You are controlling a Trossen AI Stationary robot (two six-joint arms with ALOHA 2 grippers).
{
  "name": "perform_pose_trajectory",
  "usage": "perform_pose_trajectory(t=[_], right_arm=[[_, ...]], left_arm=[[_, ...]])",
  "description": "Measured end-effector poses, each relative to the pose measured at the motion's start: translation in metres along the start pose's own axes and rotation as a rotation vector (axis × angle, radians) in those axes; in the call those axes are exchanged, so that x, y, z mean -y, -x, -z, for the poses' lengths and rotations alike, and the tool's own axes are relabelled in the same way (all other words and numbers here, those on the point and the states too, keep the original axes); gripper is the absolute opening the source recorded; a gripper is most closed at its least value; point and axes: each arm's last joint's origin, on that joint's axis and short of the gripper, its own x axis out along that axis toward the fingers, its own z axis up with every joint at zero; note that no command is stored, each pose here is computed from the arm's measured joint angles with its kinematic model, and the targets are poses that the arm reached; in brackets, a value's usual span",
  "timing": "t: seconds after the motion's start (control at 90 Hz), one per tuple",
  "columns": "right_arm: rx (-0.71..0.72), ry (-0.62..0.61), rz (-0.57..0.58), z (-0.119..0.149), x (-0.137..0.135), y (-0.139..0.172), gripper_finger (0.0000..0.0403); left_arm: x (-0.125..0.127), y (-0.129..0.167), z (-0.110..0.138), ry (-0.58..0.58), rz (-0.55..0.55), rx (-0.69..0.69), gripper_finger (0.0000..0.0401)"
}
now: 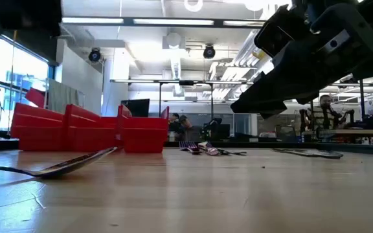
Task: Sort silverware
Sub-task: Put the blue spoon into the left red bin
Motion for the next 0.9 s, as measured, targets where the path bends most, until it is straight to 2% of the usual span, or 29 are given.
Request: perform_pose_trajectory(t=[0.1, 0.178, 0.367, 0.533, 0.689, 0.9], right_arm=[[0.0, 0.0, 0.0, 0.0, 0.0, 0.0, 0.011], [0.0, 0.0, 0.0, 0.0, 0.0, 0.0, 0.011], [0.0, 0.0, 0.0, 0.0, 0.0, 0.0, 0.011], [0.0, 0.0, 0.0, 0.0, 0.0, 0.0, 0.011], [0.0, 0.0, 0.0, 0.0, 0.0, 0.0, 0.011], [-0.004, -0.003, -0.003, 0.0, 0.0, 0.0, 0.011]], left_arm=[[0.01, -0.034, 0.016, -0.015, 0.019, -0.07, 0.0063], [0.009, -0.055, 0.024, 0.014, -0.012, -0.164, 0.0074], [0.002, -0.077, 0.03, 0.13, -0.044, -0.393, 0.0101], [0.009, -0.065, 0.022, 0.141, -0.076, -0.396, 0.0101], [0.011, -0.048, 0.016, 0.13, -0.195, -0.385, 0.0098], [0.01, -0.054, 0.017, 0.079, -0.251, -0.279, 0.0097]])
